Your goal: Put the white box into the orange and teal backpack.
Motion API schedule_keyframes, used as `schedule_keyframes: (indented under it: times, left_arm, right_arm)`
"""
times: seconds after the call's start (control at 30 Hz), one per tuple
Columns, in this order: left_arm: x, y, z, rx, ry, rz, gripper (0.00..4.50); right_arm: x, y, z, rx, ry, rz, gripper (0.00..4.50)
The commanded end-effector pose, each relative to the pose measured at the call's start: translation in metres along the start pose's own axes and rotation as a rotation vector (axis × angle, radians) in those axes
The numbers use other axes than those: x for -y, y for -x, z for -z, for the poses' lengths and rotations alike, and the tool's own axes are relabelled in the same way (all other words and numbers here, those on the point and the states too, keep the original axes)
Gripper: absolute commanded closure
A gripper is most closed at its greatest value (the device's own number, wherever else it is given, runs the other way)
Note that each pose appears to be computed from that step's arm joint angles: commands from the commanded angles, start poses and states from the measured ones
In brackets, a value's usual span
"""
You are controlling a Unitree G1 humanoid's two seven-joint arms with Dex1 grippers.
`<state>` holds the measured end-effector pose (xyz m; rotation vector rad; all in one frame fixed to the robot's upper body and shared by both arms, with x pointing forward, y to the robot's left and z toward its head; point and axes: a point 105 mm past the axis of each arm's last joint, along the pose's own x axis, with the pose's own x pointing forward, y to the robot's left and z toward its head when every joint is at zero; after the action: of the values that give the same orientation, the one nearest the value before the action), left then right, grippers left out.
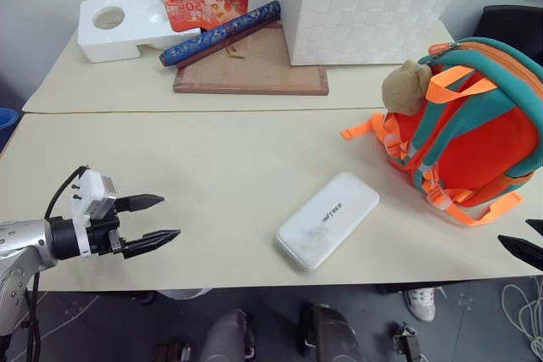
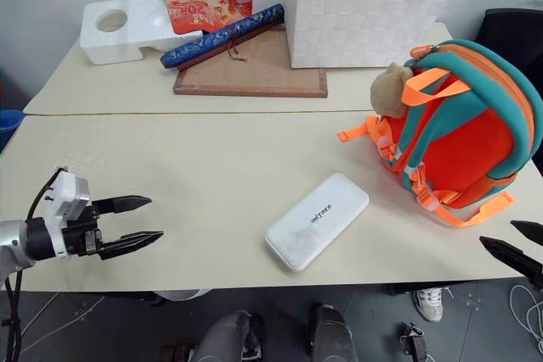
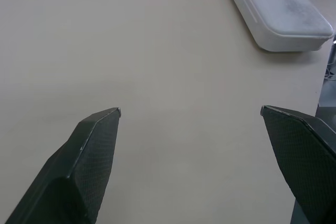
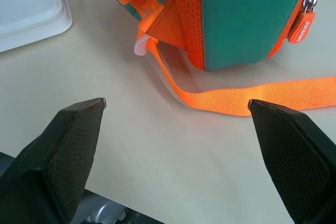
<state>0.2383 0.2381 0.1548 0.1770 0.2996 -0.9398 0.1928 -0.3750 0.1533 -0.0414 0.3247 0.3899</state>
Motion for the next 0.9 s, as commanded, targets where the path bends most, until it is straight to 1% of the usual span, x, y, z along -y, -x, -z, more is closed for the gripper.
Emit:
schedule_keyframes:
  times: [0.03,0.13,0.53,0.67,0.73,0.83,0.87,0.9]
  left_arm:
    - [0.000,0.003,-0.001,-0.023,-0.028,-0.011,0.00]
    - [0.000,0.003,-0.001,-0.018,0.010,-0.015,0.00]
    - [0.001,0.000,0.000,-0.026,-0.007,-0.017,0.00]
    - [0.000,-0.009,-0.001,-0.043,-0.027,0.021,0.00]
    - [0.005,-0.016,-0.005,-0.052,-0.054,0.086,0.00]
    - [0.016,-0.031,-0.014,-0.054,-0.090,0.222,0.52]
    - [0.020,-0.037,-0.017,-0.060,-0.105,0.270,0.79]
    - [0.023,-0.041,-0.018,-0.065,-0.114,0.306,1.14]
  right_arm:
    - [0.000,0.006,-0.011,0.052,0.013,0.019,0.04]
    - [-0.001,0.005,-0.012,0.056,0.012,0.022,0.04]
    - [-0.006,0.002,-0.011,0.049,0.014,0.021,0.04]
    - [-0.017,-0.005,-0.013,0.005,0.067,-0.031,0.04]
    - [-0.026,-0.008,-0.017,-0.013,0.088,-0.083,0.04]
    - [-0.049,-0.015,-0.019,-0.075,0.153,-0.218,0.59]
    - [-0.056,-0.018,-0.020,-0.090,0.170,-0.262,0.88]
    - [-0.061,-0.021,-0.021,-0.100,0.182,-0.292,1.28]
